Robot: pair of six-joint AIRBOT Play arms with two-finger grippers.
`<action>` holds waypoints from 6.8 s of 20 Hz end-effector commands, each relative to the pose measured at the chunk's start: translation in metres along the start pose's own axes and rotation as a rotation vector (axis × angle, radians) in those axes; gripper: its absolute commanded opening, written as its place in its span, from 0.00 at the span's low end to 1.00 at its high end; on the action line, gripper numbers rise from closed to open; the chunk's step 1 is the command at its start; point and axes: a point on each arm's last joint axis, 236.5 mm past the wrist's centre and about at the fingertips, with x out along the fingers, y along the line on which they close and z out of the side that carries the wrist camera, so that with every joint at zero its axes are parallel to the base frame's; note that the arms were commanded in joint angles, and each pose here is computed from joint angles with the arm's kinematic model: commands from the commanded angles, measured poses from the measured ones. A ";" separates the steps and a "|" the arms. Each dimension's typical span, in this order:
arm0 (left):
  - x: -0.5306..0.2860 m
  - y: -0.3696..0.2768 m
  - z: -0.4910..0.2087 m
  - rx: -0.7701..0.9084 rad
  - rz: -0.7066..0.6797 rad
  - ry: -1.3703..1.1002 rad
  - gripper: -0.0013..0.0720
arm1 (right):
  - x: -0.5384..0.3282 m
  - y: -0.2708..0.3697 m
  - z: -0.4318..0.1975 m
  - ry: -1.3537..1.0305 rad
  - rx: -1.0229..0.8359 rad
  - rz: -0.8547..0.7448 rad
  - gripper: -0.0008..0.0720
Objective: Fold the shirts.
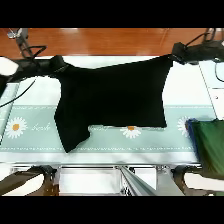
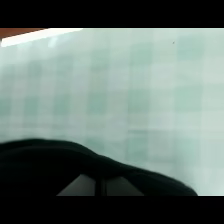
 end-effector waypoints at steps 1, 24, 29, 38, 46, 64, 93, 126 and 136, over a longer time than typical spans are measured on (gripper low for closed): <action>0.044 0.003 0.007 -0.118 -0.036 -0.013 0.07 | 0.052 -0.015 0.022 0.010 0.168 0.065 0.04; -0.068 0.208 -0.177 -0.647 0.145 0.392 0.97 | -0.063 -0.070 -0.200 0.150 0.398 0.124 0.87; -0.049 0.202 -0.194 -0.636 0.109 0.459 0.97 | -0.066 -0.061 -0.211 0.203 0.368 0.155 0.87; -0.031 0.174 -0.198 -0.532 0.008 0.506 0.07 | -0.083 -0.087 -0.172 0.086 0.356 0.085 0.87; -0.033 0.176 -0.187 -0.516 0.001 0.488 0.07 | -0.079 -0.122 -0.331 0.556 0.459 -0.133 0.87; -0.023 0.166 -0.189 -0.454 0.000 0.495 0.07 | 0.023 -0.082 -0.284 0.589 0.428 -0.028 0.77; -0.460 -0.119 0.058 0.447 0.333 -0.891 0.06 | -0.465 0.157 -0.059 -0.731 -0.438 -0.162 0.04; 0.036 0.130 0.002 -0.198 0.203 0.167 0.07 | 0.087 -0.096 -0.011 0.237 0.165 -0.106 0.04; 0.004 0.152 -0.098 -0.148 0.245 0.564 0.07 | 0.054 -0.113 -0.102 0.610 0.137 -0.091 0.04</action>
